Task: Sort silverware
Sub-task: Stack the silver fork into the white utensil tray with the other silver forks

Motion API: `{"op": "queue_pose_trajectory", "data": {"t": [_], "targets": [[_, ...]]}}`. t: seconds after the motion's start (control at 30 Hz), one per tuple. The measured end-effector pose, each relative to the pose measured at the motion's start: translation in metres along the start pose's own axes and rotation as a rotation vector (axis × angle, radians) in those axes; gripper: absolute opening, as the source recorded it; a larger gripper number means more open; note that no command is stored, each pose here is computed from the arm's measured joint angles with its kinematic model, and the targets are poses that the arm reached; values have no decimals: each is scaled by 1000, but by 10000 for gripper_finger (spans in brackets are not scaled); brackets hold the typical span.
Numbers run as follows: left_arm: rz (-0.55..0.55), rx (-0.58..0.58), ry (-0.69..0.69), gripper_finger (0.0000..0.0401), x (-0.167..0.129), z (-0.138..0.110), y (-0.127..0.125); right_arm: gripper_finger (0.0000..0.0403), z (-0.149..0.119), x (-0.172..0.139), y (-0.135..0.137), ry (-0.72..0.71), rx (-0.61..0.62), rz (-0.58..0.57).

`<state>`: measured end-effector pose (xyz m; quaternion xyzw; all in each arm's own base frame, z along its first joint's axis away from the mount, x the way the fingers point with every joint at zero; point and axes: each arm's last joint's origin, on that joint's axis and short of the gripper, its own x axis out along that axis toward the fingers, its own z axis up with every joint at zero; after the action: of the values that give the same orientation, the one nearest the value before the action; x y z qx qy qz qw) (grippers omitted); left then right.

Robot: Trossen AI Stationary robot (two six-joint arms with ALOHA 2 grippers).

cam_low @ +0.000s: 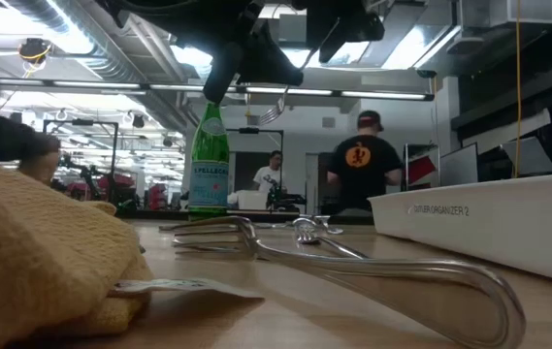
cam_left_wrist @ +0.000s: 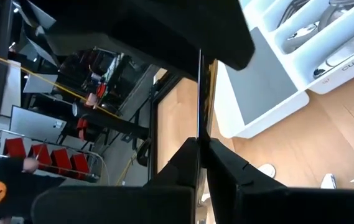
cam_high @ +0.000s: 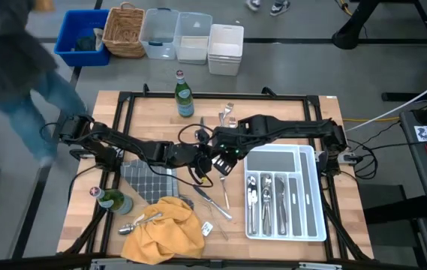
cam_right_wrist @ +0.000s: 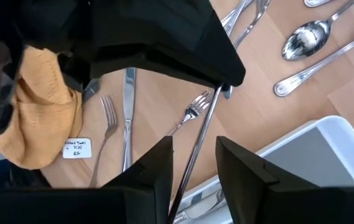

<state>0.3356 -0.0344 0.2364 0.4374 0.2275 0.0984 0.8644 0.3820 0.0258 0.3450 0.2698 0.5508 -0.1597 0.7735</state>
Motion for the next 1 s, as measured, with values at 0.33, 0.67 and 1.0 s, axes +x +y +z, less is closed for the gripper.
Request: {"op": "queue_pose_trajectory", "data": {"t": [0.33, 0.67, 1.0], "targets": [[-5, 4, -1, 10, -1, 1, -1, 116, 0, 2, 0, 4, 0, -3], [-8, 6, 6, 20, -1, 0, -2, 12, -1, 2, -2, 17, 9, -29], [-9, -20, -14, 60, -3, 3, -3, 9, -3, 0, -3, 24, 81, -42]]}}
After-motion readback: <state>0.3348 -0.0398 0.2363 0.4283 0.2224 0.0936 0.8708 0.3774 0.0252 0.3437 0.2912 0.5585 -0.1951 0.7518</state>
